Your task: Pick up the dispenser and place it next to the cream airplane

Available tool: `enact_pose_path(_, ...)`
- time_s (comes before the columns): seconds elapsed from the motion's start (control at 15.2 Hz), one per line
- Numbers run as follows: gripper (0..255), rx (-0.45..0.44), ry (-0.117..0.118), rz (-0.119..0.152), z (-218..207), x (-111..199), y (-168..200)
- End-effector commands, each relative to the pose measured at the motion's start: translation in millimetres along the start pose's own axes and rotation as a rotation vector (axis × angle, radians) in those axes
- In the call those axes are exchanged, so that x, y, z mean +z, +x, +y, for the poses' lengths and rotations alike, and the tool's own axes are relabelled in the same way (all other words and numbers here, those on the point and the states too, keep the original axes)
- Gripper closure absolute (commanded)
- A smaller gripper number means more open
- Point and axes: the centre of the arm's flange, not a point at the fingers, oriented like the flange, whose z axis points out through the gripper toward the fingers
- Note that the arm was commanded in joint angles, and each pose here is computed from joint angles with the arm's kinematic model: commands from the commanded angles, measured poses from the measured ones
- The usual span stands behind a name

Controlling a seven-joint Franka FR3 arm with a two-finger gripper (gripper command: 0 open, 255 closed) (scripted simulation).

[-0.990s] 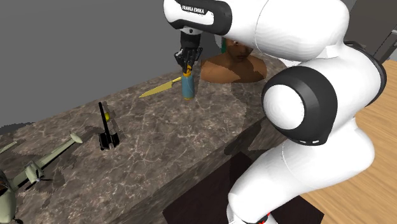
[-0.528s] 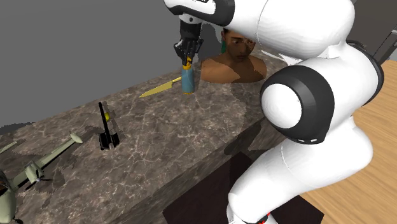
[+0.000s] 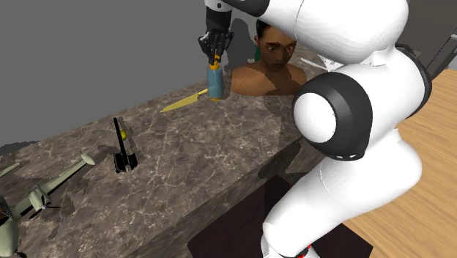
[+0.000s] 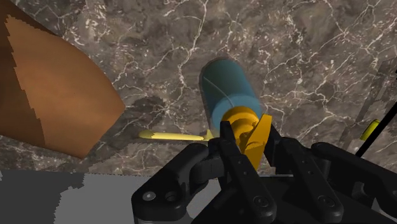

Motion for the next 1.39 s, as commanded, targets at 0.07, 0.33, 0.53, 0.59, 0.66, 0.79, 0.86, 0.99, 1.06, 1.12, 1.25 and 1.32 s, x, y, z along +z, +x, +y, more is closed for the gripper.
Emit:
enact_pose_path(0.07, 255, 0.000, 0.000, 0.000, -1, -16, 2)
enact_pose_path(0.33, 255, 0.000, 0.000, 0.000, -2, -37, 5)
enact_pose_path(0.53, 255, 0.000, 0.000, 0.000, -3, -53, 7)
enact_pose_path(0.59, 255, 0.000, 0.000, 0.000, -4, -58, 7)
enact_pose_path(0.66, 255, 0.000, 0.000, 0.000, -4, -63, 8)
enact_pose_path(0.79, 255, 0.000, 0.000, 0.000, -5, -74, 10)
enact_pose_path(0.86, 255, 0.000, 0.000, 0.000, -5, -79, 10)
enact_pose_path(0.99, 255, 0.000, 0.000, 0.000, -6, -90, 12)
enact_pose_path(1.06, 255, 0.000, 0.000, 0.000, -6, -95, 12)
enact_pose_path(1.12, 255, 0.000, 0.000, 0.000, -6, -100, 13)
enact_pose_path(1.25, 255, 0.000, 0.000, 0.000, -7, -111, 14)
enact_pose_path(1.32, 255, 0.000, 0.000, 0.000, -7, -116, 15)
